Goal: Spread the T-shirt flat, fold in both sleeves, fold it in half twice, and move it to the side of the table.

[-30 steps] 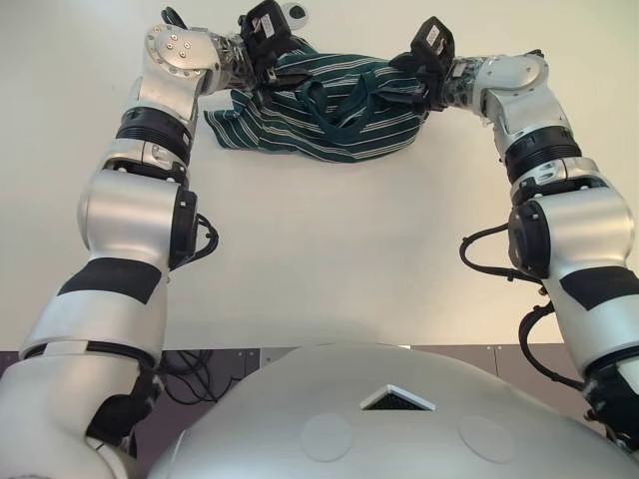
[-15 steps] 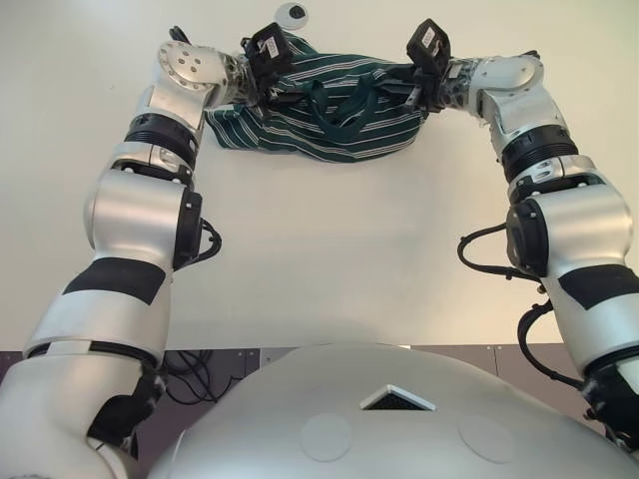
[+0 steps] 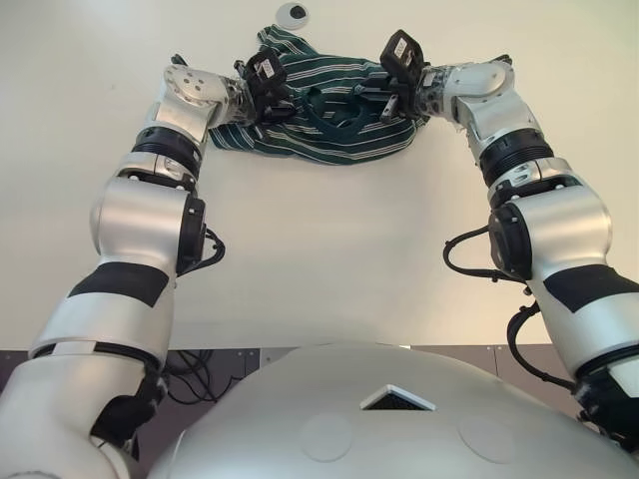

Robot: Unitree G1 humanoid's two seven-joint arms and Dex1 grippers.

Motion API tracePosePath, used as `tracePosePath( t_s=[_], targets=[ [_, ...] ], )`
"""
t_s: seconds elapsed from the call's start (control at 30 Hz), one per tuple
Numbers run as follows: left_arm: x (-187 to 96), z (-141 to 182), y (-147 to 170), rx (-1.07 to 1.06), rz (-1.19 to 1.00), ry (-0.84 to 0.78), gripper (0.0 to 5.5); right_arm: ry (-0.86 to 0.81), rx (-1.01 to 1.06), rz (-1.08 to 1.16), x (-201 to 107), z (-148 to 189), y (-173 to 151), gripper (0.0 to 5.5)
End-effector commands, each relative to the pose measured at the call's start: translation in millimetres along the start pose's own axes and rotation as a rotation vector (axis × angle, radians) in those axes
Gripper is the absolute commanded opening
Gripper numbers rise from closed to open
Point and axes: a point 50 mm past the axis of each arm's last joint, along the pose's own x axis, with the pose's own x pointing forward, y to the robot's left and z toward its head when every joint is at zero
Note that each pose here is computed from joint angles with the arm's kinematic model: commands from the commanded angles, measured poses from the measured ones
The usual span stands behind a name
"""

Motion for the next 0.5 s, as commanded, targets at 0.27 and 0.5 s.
tracePosePath(
  t_s=[0.27,0.5],
  targets=[
    [-8.9,-34.4,-3.6,-0.182,-0.024,0.032,0.02,0.022,0.027,-0.005,-4.0,-15.6,2.7,0.76],
    [-13.2,-47.0,-5.7,-0.200,-0.010,-0.003,0.00,-0.008,0.060,0.002,-8.0,-20.6,4.4,0.03]
  ],
)
